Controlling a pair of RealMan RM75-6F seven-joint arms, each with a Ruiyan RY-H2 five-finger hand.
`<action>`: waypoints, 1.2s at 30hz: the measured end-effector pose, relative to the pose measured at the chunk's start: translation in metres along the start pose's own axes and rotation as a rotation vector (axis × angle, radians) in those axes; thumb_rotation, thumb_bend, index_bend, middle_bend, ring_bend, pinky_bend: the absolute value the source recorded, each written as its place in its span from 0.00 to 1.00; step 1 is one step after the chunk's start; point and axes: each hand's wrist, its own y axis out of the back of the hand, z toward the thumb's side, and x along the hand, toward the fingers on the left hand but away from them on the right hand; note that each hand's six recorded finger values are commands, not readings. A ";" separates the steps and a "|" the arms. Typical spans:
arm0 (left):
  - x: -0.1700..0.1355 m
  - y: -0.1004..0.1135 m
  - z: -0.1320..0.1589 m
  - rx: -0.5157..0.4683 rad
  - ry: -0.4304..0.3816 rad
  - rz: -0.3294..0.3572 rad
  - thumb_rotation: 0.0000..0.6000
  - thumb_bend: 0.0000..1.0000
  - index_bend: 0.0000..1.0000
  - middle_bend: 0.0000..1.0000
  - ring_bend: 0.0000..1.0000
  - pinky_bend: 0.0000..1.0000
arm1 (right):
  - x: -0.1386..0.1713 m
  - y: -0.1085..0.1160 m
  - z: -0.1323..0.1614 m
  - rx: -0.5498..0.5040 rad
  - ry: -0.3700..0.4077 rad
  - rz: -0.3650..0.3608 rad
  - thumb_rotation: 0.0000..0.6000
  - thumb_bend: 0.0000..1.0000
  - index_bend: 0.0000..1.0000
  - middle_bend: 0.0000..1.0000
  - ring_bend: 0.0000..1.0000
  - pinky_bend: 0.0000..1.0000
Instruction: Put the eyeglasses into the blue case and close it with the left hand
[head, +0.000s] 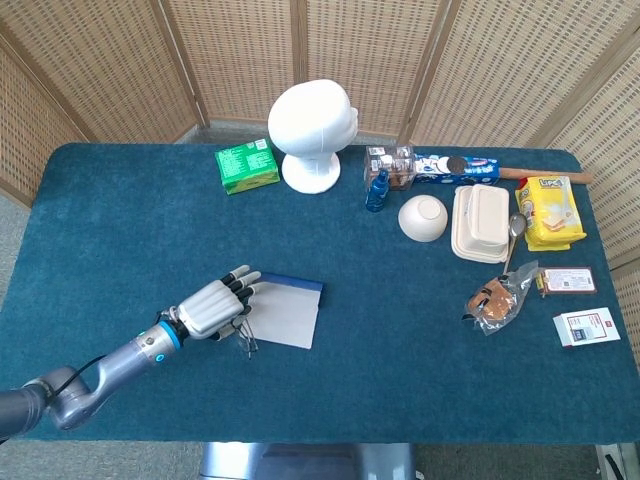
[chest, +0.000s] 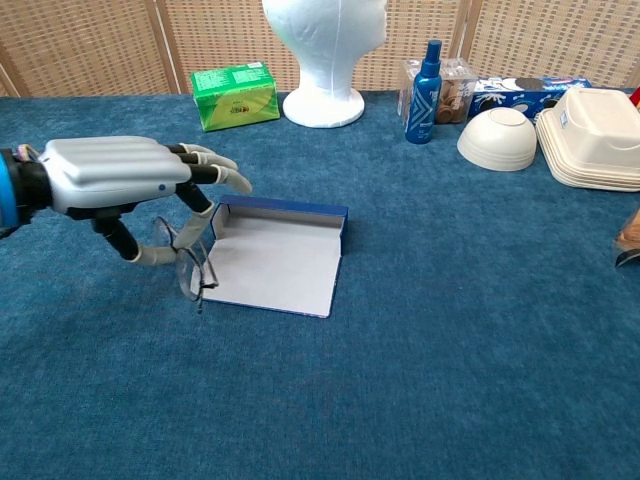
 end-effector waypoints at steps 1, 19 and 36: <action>0.004 0.001 0.001 -0.010 0.005 -0.002 1.00 0.35 0.61 0.10 0.00 0.00 | 0.001 0.001 -0.002 -0.001 -0.004 -0.001 0.90 0.18 0.00 0.10 0.00 0.17; 0.059 0.007 0.032 -0.097 0.038 -0.014 1.00 0.35 0.60 0.09 0.00 0.00 | 0.005 0.004 -0.026 -0.015 -0.047 -0.006 0.89 0.18 0.00 0.10 0.00 0.17; 0.078 0.002 0.027 -0.099 0.113 -0.017 1.00 0.34 0.56 0.08 0.00 0.00 | 0.007 0.003 -0.034 -0.019 -0.061 -0.003 0.89 0.18 0.00 0.10 0.00 0.17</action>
